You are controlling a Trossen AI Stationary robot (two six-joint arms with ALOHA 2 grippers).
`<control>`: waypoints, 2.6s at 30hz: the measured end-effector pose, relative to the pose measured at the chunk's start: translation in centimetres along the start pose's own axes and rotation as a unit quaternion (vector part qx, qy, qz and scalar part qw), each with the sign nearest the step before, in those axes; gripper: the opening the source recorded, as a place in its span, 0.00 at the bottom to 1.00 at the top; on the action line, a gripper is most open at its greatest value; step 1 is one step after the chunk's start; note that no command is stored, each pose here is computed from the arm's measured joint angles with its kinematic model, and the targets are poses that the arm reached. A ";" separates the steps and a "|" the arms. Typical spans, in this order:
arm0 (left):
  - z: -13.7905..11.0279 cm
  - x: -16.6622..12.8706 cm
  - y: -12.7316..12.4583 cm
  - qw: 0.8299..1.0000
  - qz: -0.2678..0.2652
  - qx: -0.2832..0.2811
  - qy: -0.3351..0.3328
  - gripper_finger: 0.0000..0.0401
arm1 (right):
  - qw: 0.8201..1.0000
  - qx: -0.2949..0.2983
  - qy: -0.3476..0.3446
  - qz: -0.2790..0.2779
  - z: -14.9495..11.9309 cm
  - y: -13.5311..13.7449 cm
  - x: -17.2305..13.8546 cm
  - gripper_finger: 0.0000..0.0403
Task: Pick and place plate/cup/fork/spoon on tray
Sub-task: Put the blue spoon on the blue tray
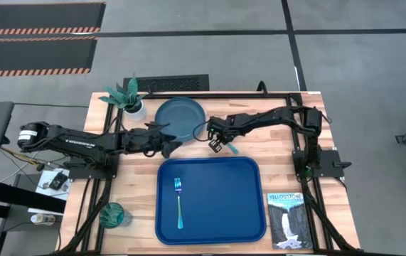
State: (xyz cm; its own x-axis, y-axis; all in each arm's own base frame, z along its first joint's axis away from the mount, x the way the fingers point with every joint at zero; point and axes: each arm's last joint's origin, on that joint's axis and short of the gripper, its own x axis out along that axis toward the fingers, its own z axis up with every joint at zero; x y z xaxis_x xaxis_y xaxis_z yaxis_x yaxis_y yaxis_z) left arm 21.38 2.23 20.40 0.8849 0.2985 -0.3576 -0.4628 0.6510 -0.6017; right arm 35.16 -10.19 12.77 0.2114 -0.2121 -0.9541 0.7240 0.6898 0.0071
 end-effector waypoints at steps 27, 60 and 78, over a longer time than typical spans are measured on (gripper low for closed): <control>3.1 0.4 1.6 0.983 -0.108 -0.137 0.051 0.73 | 0.970 -0.119 -0.188 0.096 -4.2 7.5 -13.4 0.03; 0.8 2.5 1.6 0.979 -0.068 -0.175 0.083 0.73 | 0.955 -0.249 -0.156 0.045 -1.6 12.6 -11.4 0.03; 1.5 2.5 1.1 0.964 -0.086 -0.247 0.054 0.73 | 0.864 -0.421 -0.218 -0.167 -3.8 14.0 -12.0 0.03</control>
State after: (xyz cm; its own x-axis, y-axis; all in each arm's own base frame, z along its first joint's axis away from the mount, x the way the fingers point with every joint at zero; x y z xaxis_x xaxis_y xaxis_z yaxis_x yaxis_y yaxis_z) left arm 23.09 4.74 19.89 0.9524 0.1246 -0.2781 -0.3020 0.2643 -0.9159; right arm 40.22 4.62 23.13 0.4435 -0.6108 -0.6559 0.0960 0.7600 -0.6428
